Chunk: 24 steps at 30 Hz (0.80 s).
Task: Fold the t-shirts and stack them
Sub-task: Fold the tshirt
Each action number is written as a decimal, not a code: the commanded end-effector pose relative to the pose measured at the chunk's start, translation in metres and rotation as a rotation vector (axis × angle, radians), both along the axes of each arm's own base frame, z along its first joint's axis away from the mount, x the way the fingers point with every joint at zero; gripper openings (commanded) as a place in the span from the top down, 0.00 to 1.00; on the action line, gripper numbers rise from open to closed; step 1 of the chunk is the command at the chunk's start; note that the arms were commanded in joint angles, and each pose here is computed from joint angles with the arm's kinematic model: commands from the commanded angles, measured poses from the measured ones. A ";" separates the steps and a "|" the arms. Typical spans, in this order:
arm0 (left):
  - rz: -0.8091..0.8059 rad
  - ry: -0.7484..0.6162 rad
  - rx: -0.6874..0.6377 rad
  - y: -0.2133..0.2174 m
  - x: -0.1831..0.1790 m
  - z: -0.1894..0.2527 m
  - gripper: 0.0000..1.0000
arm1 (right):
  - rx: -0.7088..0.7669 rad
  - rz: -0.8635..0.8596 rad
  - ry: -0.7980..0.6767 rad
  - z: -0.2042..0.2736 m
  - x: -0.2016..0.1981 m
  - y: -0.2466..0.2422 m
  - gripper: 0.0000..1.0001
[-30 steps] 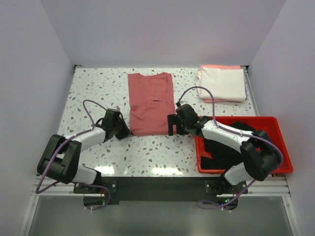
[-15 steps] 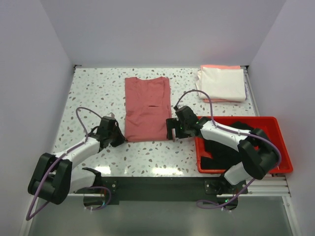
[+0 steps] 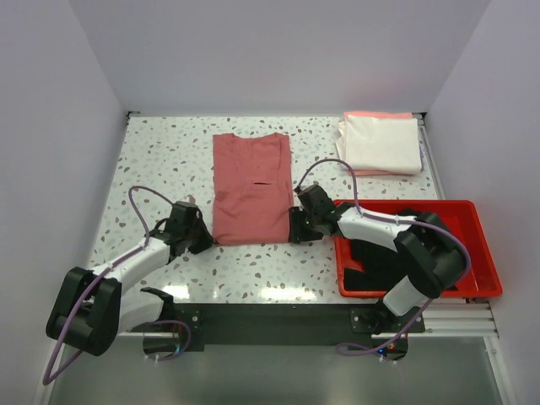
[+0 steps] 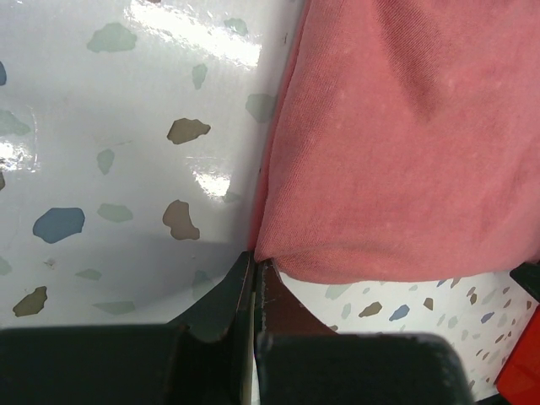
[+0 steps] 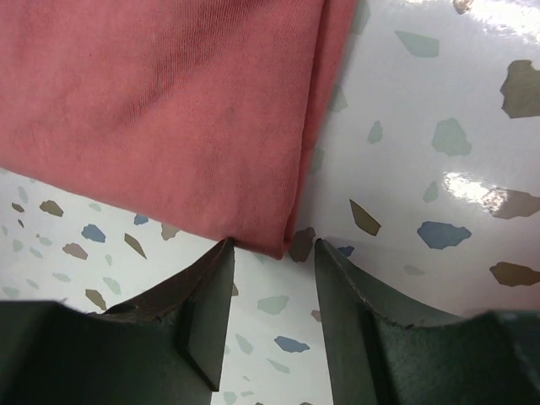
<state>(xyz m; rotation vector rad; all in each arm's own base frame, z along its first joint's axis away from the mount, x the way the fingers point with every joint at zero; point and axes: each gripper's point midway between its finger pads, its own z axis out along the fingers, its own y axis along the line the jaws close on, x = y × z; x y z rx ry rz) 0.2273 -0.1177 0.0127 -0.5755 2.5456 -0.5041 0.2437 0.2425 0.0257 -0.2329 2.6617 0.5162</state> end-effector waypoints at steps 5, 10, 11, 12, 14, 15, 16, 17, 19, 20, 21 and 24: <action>0.017 0.084 0.049 0.011 -0.023 -0.018 1.00 | 0.055 0.015 0.013 -0.005 0.000 0.014 0.67; 0.027 0.052 0.023 0.009 -0.020 -0.013 1.00 | 0.033 0.015 0.020 -0.014 -0.001 0.013 0.80; 0.027 0.053 0.024 0.009 -0.021 -0.013 1.00 | 0.033 0.015 0.024 -0.016 -0.001 0.013 0.90; 0.028 0.056 0.026 0.010 -0.022 -0.014 1.00 | 0.034 0.019 0.025 -0.017 -0.003 0.013 0.95; 0.036 0.062 0.032 0.012 -0.026 -0.014 1.00 | 0.035 0.039 0.026 -0.015 -0.008 0.014 1.00; 0.045 0.084 0.043 0.015 -0.032 -0.017 1.00 | 0.029 0.049 0.028 -0.016 -0.012 0.013 1.00; 0.048 0.075 0.041 0.016 -0.034 -0.016 1.00 | 0.015 0.055 0.031 -0.016 -0.017 0.010 1.00; 0.053 0.078 0.042 0.018 -0.038 -0.017 1.00 | 0.016 0.063 0.020 -0.011 -0.019 0.009 1.00; 0.053 0.069 0.030 0.018 -0.046 -0.014 1.00 | -0.008 0.077 0.043 -0.015 -0.036 0.001 1.00; 0.055 0.074 0.029 0.019 -0.051 -0.014 1.00 | 0.005 0.082 0.036 -0.009 -0.041 0.001 1.00; 0.057 0.092 0.034 0.021 -0.058 -0.015 1.00 | -0.009 0.081 0.056 -0.015 -0.051 -0.006 1.00; 0.049 0.083 -0.009 0.012 -0.072 -0.008 1.00 | -0.003 0.086 0.088 -0.009 -0.076 -0.014 1.00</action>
